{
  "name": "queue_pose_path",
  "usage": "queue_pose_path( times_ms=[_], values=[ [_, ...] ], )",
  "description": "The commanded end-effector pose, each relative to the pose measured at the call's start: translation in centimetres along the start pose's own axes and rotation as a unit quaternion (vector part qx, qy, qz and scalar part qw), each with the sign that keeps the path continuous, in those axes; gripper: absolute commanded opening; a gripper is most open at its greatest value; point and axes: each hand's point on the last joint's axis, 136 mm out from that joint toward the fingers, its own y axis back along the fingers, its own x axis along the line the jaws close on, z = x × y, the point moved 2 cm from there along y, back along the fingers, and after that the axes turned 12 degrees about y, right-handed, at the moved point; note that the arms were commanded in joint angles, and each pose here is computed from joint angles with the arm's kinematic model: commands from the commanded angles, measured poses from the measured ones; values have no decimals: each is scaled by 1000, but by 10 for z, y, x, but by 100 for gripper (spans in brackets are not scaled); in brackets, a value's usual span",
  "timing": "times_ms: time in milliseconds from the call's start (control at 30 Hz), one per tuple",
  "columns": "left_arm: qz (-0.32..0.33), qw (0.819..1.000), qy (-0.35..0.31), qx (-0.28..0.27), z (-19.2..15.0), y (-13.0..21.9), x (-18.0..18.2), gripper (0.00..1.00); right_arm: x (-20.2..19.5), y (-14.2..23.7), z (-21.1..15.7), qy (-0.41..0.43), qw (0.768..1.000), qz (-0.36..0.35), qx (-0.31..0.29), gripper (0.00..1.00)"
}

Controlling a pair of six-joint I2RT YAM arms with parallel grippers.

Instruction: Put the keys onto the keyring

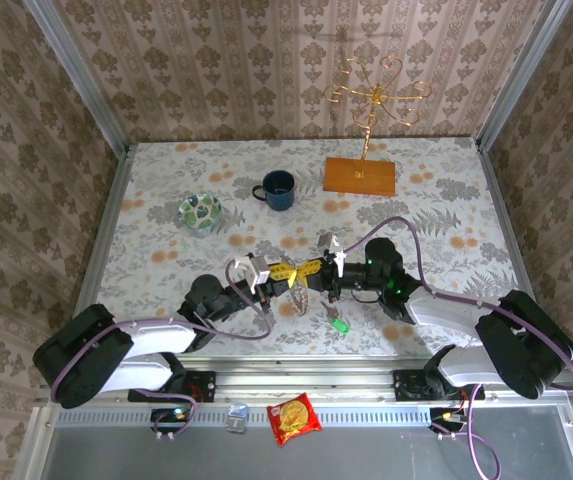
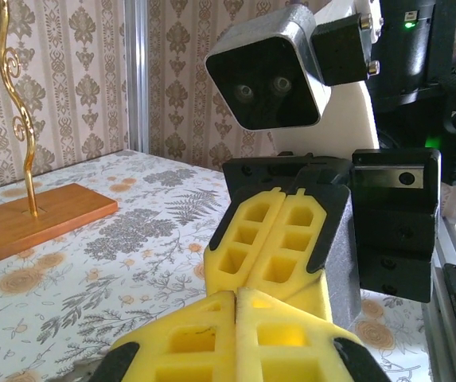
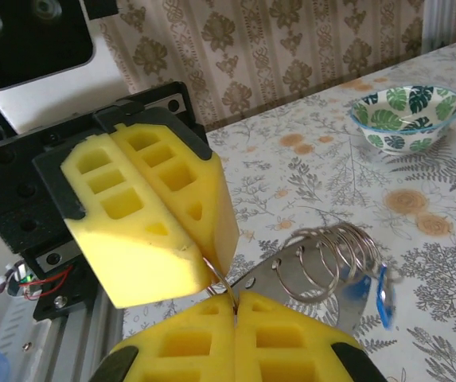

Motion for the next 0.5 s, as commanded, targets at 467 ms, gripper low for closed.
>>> queue_pose_path(
  times_ms=[467],
  values=[
    [-21, 999, 24, 34, -20, 0, 5, 4, 5, -2, 0, 71, 995, 35, 58, 0]
  ],
)
